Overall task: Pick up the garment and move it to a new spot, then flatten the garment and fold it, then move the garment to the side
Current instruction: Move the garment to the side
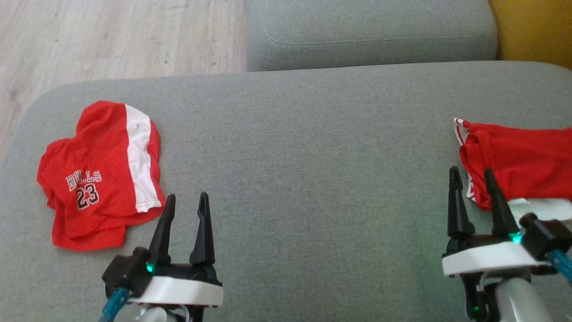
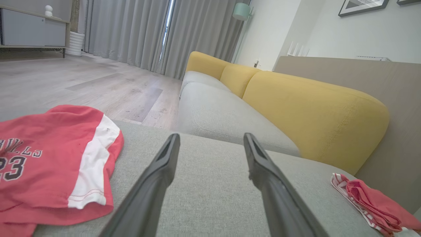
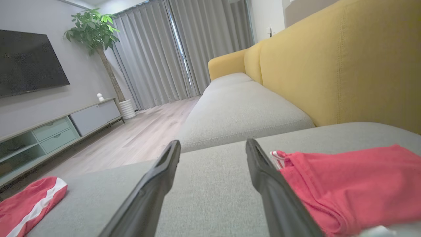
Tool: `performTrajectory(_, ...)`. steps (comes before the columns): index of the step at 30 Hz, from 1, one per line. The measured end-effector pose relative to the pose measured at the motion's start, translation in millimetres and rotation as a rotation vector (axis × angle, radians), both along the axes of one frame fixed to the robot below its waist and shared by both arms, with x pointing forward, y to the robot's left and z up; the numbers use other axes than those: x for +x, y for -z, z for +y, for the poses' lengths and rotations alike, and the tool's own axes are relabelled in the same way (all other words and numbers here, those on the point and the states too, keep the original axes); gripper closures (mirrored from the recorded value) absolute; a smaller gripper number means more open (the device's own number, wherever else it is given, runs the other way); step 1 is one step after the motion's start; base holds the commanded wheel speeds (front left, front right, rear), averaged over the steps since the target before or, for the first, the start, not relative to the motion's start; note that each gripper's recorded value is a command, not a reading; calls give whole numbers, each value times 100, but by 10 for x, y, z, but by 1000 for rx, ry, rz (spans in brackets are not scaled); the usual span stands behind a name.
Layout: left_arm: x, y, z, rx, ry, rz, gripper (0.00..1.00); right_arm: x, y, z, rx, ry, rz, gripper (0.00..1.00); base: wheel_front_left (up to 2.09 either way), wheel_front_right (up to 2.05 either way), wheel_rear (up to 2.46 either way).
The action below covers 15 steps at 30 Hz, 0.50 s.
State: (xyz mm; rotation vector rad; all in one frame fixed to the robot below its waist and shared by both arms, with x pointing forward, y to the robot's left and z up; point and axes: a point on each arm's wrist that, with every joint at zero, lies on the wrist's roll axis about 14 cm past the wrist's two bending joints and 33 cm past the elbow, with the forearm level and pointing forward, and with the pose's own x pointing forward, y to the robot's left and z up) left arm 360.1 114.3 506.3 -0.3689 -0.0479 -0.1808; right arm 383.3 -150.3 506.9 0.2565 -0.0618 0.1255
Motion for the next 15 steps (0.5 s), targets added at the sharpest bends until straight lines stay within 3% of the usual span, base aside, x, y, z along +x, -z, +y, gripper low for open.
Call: performTrajectory(15,-22,79,54,-1,-17,24,0,-20,111,21,0,-4,25,0,0,0,0)
